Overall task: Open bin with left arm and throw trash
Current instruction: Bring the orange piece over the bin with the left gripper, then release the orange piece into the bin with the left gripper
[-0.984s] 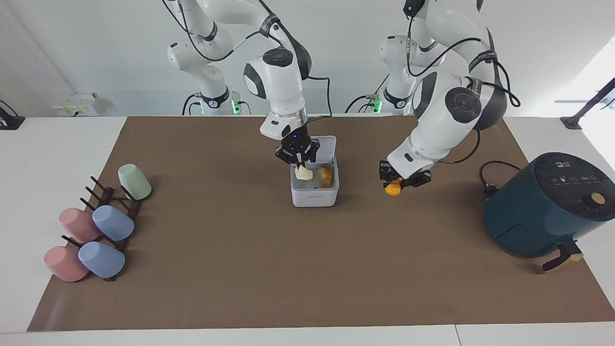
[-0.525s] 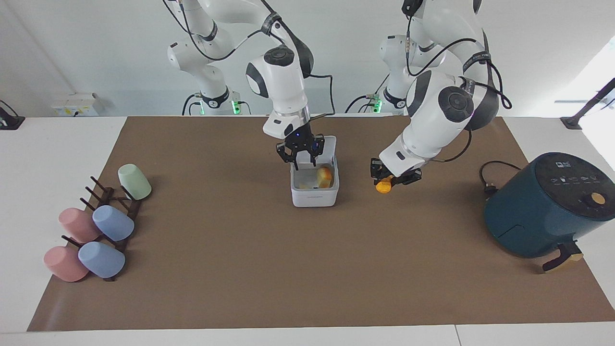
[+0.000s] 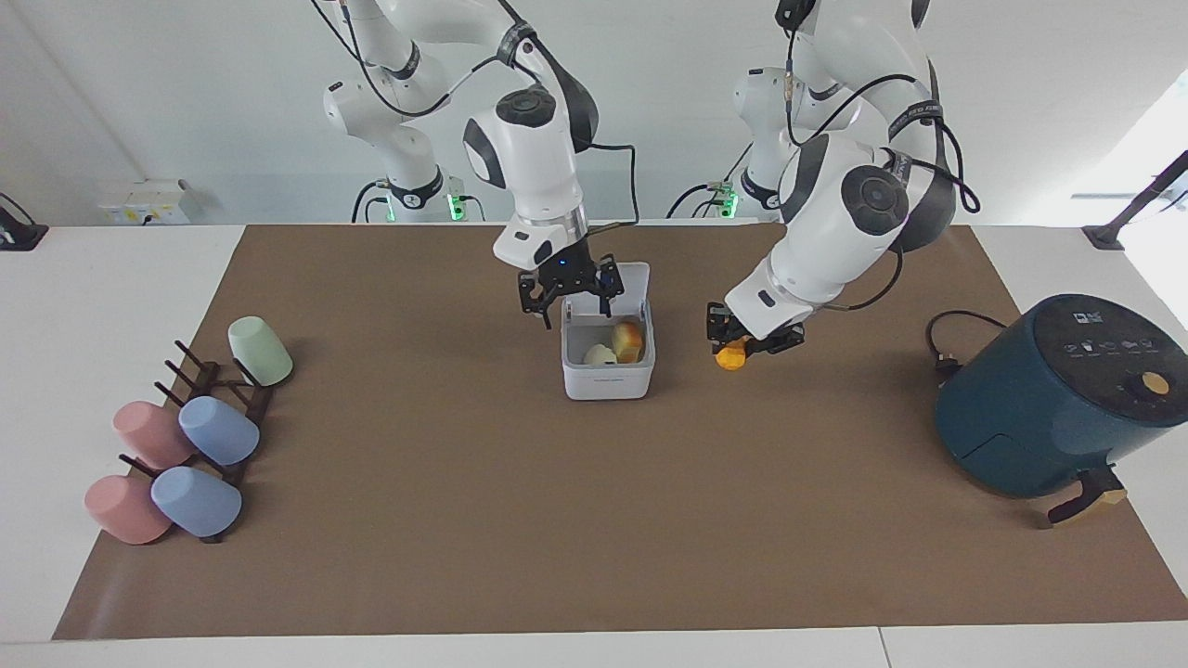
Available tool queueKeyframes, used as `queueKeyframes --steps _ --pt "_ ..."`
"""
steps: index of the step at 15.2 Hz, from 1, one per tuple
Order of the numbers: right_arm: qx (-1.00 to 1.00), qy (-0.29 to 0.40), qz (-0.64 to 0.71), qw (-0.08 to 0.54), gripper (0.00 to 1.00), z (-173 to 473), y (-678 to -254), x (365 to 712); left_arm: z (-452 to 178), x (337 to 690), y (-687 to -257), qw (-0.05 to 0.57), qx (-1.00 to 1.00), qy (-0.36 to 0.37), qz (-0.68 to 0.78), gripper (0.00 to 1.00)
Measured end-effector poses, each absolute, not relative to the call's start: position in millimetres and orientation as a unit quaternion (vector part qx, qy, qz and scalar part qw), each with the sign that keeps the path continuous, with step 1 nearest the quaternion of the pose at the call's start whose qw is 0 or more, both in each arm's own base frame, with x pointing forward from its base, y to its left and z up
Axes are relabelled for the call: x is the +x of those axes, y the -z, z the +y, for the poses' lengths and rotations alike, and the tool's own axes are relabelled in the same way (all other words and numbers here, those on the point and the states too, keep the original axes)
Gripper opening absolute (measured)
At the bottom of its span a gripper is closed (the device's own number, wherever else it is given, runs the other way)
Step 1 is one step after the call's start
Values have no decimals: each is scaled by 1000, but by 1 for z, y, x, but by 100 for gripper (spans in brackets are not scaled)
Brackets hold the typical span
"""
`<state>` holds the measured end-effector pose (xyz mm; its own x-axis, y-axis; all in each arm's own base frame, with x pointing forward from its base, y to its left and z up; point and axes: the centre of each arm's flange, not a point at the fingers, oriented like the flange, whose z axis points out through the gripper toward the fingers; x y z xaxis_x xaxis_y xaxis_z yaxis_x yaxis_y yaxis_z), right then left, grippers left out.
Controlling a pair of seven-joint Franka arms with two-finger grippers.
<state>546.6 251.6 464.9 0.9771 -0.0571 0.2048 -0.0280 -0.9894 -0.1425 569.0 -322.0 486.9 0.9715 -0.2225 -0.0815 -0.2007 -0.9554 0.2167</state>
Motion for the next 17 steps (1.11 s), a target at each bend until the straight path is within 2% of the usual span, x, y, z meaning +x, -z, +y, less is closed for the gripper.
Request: queueKeyframes --steps 5,9,13,14,17 --pt "-993 111 32 39 100 153 -491 568 -410 518 -475 111 986 36 -119 41" --pt "-995 93 40 24 100 97 -514 562 -417 504 -439 106 986 40 -121 41" --pt "-996 68 58 13 100 74 -545 556 -415 504 -428 106 987 37 -118 41" --pt "-996 66 62 12 100 68 -554 557 -415 504 -428 106 987 37 -118 47" --pt "-995 64 71 9 100 48 -572 558 -414 504 -432 107 987 35 -118 78"
